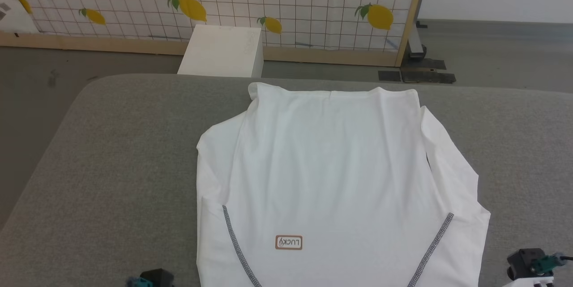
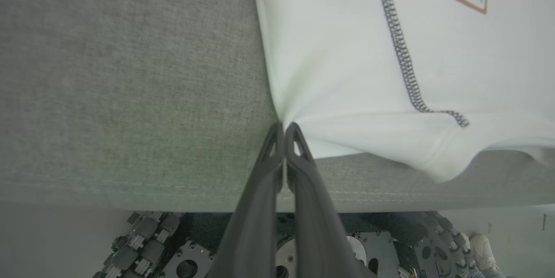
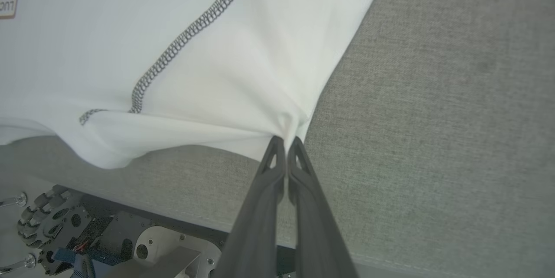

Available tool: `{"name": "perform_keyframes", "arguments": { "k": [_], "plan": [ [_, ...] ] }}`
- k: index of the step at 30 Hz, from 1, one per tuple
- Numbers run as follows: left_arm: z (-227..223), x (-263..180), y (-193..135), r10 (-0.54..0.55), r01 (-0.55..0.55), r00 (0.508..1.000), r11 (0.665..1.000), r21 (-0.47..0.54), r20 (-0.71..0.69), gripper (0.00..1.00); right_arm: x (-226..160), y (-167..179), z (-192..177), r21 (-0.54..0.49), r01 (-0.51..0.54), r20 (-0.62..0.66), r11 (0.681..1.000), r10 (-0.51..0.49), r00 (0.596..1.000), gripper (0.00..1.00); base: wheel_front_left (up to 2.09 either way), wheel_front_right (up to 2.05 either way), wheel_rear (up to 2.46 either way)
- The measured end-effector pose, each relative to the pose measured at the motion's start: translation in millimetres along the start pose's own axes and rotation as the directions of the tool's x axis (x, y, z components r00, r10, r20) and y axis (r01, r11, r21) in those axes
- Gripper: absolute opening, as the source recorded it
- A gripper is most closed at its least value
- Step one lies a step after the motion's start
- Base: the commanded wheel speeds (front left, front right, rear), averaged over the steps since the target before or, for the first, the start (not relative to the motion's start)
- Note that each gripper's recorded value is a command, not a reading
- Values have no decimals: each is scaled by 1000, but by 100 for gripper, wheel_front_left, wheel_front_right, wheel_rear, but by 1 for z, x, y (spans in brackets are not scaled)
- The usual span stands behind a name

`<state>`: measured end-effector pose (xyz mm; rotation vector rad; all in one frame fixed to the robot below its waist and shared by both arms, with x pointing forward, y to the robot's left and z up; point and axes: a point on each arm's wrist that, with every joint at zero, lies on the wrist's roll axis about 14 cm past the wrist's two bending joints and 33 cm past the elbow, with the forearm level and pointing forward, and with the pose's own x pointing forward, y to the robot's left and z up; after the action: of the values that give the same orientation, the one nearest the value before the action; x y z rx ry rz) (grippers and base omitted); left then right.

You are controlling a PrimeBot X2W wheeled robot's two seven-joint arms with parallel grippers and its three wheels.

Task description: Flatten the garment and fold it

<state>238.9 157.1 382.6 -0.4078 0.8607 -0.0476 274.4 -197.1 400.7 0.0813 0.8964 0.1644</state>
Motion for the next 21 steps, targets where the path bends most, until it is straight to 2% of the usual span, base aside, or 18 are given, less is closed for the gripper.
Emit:
{"name": "perform_keyframes", "arguments": {
  "k": [4,9,10,11,12,17,21],
  "plan": [
    [-9,7,2,11,-12,999,1000,-14,-34,0,7,2,-16,-16,2,-71,1000,-3,997,0,0,0,0],
    [-9,14,4,13,-14,999,1000,-25,-45,0,16,4,-18,-26,-1,-98,1000,-2,995,0,0,0,0],
    [-9,15,3,11,-12,999,999,-31,-42,21,17,5,-18,-27,-2,-100,1000,-1,995,0,0,0,0],
    [-9,16,3,10,-12,999,999,-37,-44,45,18,6,-17,-24,-4,-96,1000,2,995,9,0,0,0],
    [-8,17,3,9,-10,999,999,-36,-42,100,19,6,-16,-24,-6,-95,1000,4,996,100,0,0,0],
    [7,16,-5,-16,16,1000,999,-39,-11,100,15,5,-4,-29,-2,-40,1000,1,999,100,0,0,0],
    [25,8,0,0,1,1000,999,-38,10,100,3,1,22,-8,-3,59,1000,4,998,100,0,0,0]
  ]
}}
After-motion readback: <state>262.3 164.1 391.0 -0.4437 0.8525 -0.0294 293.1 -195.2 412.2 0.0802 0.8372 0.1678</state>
